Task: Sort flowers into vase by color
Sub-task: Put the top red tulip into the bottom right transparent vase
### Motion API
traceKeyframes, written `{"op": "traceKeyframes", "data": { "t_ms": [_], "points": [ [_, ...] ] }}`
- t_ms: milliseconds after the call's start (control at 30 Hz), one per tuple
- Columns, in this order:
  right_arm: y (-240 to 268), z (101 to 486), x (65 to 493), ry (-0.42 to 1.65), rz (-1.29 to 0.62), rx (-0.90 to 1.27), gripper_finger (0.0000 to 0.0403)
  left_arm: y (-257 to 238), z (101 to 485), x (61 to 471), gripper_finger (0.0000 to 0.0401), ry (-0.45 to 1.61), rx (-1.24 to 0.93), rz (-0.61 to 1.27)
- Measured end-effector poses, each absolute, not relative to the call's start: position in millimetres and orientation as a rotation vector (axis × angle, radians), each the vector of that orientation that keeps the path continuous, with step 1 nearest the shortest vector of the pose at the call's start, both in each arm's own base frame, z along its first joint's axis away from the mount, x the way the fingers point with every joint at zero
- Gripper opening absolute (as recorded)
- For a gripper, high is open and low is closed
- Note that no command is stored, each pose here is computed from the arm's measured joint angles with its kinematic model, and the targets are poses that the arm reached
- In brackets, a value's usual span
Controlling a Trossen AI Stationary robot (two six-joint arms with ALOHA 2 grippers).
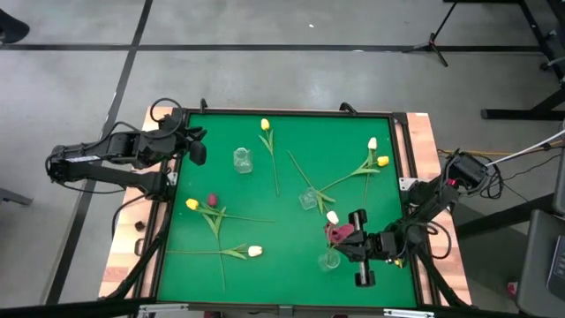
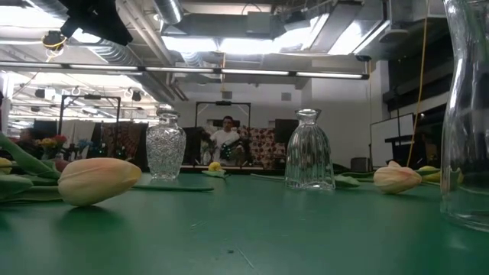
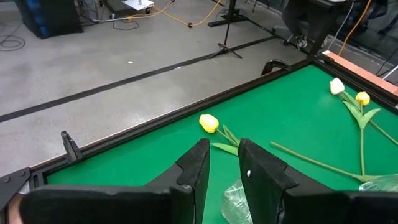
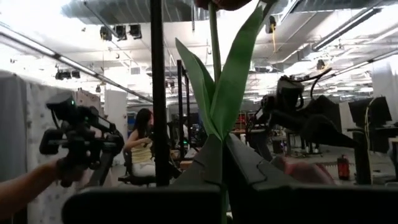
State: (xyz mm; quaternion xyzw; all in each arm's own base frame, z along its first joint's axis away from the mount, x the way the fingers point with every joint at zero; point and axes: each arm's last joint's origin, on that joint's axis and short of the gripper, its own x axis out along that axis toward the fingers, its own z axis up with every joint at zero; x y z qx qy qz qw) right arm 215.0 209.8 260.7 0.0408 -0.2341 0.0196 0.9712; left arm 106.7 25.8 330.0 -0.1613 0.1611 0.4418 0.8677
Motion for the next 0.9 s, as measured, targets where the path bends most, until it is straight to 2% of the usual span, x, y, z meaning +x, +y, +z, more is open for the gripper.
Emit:
{"op": "traceKeyframes", "data": {
  "t_ms": [300,900],
  "points": [
    [214,250,218,-0.443,0.041,0.062,0.0003,26,330,107,0.0084,0.338,-0.337,0.925],
    [216,245,220,-0.428,0.037,0.046,0.0081,26,330,107,0.0084,0.338,-0.337,0.925]
  ]
}}
